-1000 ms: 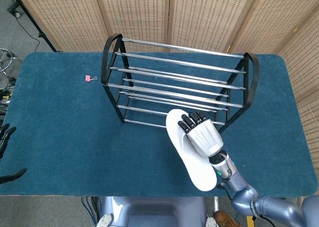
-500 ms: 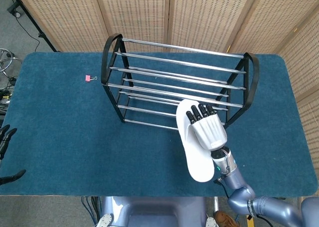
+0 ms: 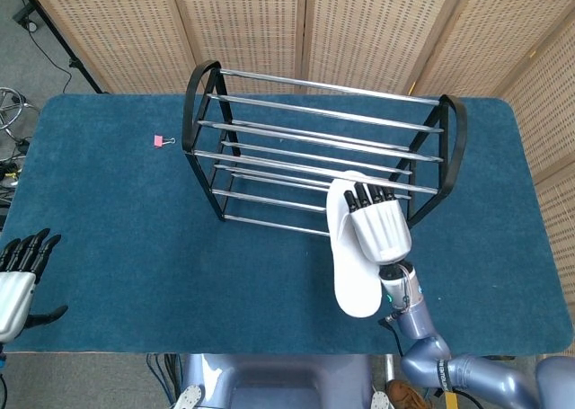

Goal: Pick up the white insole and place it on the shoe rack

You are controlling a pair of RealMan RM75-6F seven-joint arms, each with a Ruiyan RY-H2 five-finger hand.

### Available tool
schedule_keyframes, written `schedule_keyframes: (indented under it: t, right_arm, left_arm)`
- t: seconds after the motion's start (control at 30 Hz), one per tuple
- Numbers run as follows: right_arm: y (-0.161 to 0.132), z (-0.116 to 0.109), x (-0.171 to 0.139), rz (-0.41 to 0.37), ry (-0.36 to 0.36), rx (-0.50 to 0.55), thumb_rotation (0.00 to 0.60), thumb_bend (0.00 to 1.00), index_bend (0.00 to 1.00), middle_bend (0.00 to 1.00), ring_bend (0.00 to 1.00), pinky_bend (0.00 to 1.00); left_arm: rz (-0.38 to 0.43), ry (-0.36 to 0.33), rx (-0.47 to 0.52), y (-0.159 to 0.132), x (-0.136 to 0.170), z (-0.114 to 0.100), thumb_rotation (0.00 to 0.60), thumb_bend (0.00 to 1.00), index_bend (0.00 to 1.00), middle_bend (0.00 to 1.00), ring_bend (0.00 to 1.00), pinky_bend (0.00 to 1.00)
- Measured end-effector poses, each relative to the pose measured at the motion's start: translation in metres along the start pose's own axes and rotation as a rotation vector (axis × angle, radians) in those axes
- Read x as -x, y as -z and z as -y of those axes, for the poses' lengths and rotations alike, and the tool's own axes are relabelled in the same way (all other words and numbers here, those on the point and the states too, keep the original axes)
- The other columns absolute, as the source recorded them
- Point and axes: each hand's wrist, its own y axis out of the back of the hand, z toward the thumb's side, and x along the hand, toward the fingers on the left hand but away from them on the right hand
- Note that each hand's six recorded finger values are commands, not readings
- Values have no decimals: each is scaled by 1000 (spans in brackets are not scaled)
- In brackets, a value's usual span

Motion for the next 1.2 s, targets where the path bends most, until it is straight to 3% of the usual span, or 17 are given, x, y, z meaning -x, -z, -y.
schedule_keyframes:
  t: [0.43, 0.87, 1.2]
  right_arm:
    - [-12, 11, 6, 37, -68, -18, 600, 695, 640, 574, 524, 580]
    - [-5, 18, 25, 170, -161, 12, 600, 695, 638, 574, 524, 580]
    - [-4, 27, 30, 173, -163, -54, 600, 695, 637, 573, 524, 580]
  left_arm:
    - [-7, -2, 10, 2, -1, -2, 600, 0, 0, 0, 0, 0]
    - [-3, 11, 5, 1, 0, -1, 600, 0, 0, 0, 0, 0]
    - [-4, 13, 10, 1, 0, -1, 600, 0, 0, 0, 0, 0]
